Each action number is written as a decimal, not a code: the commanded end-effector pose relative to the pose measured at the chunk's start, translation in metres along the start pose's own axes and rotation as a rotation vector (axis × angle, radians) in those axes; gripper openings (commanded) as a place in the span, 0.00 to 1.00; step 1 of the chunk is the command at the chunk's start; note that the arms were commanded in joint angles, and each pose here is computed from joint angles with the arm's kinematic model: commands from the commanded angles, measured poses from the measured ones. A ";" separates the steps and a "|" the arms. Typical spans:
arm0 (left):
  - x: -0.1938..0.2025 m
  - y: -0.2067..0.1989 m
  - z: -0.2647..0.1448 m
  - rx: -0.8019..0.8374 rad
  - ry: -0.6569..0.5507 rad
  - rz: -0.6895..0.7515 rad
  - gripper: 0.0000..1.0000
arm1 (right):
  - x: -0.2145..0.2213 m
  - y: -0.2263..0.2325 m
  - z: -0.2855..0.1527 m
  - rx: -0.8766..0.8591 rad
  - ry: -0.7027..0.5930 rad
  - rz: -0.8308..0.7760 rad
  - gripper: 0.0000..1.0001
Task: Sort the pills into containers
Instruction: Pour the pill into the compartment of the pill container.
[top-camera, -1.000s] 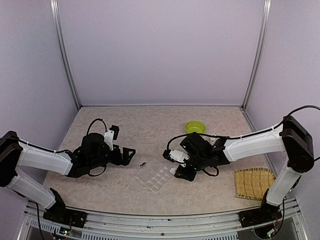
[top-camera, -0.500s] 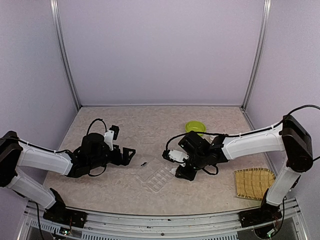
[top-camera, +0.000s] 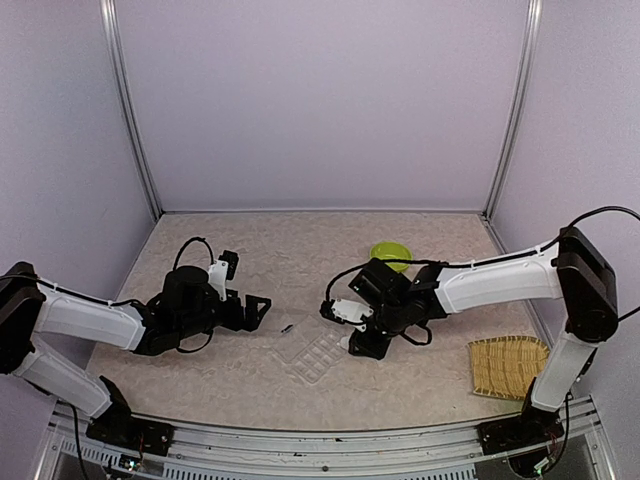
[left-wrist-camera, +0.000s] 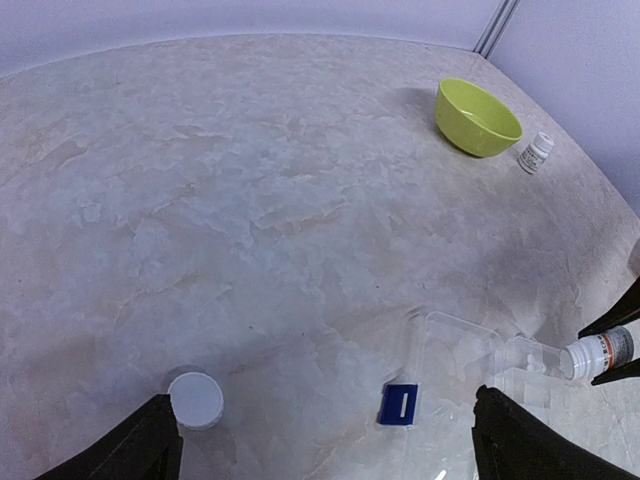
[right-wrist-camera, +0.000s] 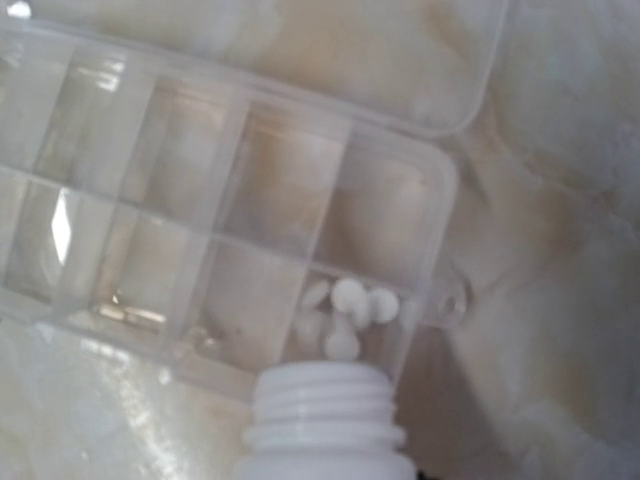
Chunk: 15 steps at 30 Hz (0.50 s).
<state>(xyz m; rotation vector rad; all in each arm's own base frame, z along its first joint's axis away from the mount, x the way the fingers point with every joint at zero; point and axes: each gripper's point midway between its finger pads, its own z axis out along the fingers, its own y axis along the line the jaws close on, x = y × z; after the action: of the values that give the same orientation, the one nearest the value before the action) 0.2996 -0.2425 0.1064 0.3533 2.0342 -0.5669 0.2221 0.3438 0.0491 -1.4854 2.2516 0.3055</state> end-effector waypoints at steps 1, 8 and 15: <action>-0.008 -0.001 0.002 0.000 -0.007 0.000 0.99 | 0.010 0.004 0.004 0.000 0.059 -0.022 0.00; -0.009 -0.002 0.002 0.001 -0.009 -0.001 0.99 | 0.006 0.003 0.002 0.009 0.041 -0.024 0.00; -0.008 -0.001 0.003 -0.001 -0.006 0.000 0.99 | 0.003 0.003 0.005 0.014 -0.003 -0.019 0.00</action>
<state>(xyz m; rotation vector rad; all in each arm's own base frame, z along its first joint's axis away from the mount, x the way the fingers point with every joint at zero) 0.2996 -0.2425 0.1064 0.3533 2.0342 -0.5669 0.2233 0.3436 0.0492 -1.4916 2.2453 0.2909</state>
